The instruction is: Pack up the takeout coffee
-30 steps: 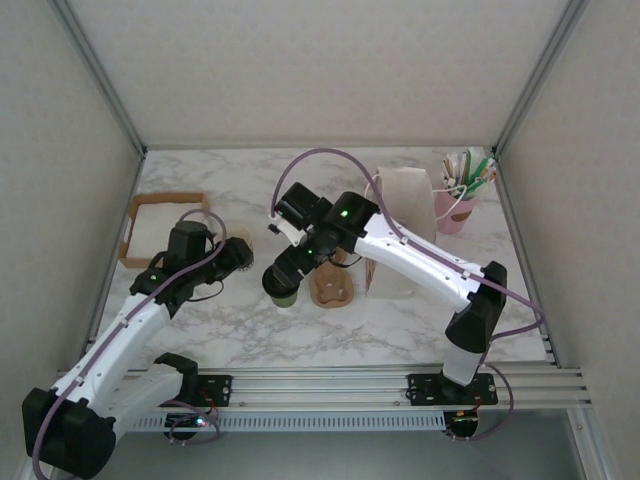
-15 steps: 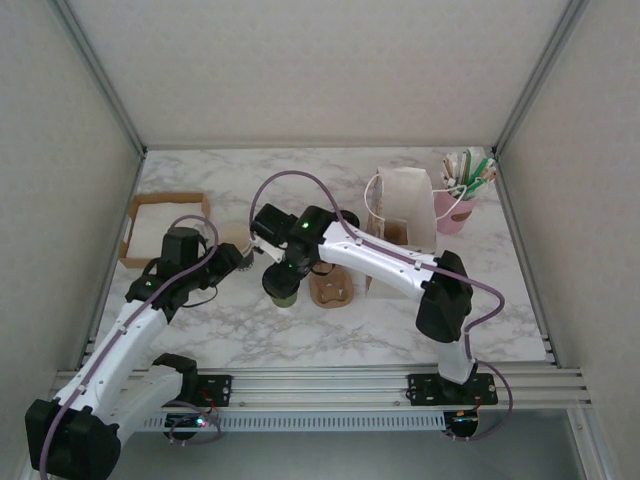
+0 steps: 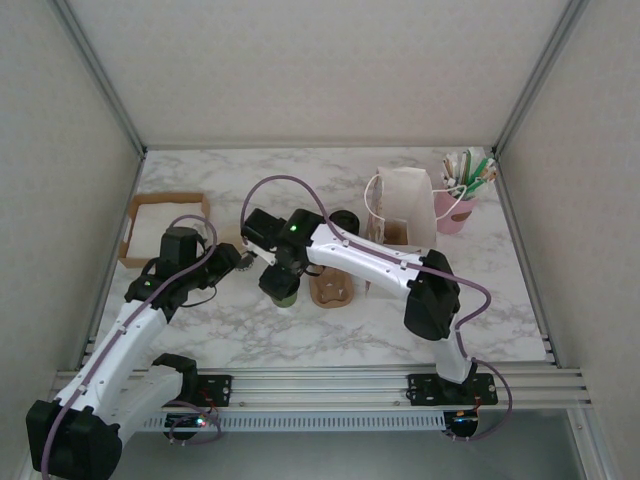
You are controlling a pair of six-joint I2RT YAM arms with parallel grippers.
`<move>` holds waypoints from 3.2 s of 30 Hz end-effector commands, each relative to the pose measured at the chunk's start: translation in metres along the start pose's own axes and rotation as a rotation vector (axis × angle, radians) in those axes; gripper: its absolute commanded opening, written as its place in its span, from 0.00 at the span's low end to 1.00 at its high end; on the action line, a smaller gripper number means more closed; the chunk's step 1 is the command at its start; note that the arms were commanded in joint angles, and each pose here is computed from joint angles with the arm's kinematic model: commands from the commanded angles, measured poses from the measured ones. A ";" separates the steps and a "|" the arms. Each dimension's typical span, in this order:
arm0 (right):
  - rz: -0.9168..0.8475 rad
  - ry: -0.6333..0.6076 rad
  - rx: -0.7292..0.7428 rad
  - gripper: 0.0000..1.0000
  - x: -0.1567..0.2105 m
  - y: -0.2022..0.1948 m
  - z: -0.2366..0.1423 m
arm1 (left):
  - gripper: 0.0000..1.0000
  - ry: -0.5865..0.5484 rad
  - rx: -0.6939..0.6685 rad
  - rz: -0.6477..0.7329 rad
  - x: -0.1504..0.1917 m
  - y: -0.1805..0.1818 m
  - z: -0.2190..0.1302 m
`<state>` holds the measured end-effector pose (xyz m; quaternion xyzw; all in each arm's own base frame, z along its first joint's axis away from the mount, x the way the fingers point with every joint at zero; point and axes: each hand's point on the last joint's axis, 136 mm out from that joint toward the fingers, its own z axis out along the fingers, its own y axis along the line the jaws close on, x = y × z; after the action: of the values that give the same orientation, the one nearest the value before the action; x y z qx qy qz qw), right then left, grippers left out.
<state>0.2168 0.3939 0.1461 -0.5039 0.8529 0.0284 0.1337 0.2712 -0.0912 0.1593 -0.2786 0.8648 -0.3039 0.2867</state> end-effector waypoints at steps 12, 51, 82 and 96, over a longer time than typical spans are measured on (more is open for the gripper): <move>-0.036 0.029 0.017 0.85 -0.002 0.008 0.008 | 0.33 0.008 0.008 0.003 0.003 0.003 -0.004; 0.095 0.055 0.044 0.87 0.005 -0.008 0.000 | 0.28 0.006 0.028 0.011 -0.003 -0.004 -0.003; 0.053 0.103 -0.029 0.87 -0.007 0.004 0.011 | 0.30 -0.018 0.023 0.016 -0.007 -0.002 -0.008; 0.039 0.121 -0.004 0.82 -0.008 0.003 0.014 | 0.30 -0.018 0.021 0.013 -0.007 0.000 -0.008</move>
<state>0.2224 0.4051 0.1402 -0.4799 0.8725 0.0146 0.0907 0.2710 -0.0873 0.1619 -0.2766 0.8620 -0.3105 0.2898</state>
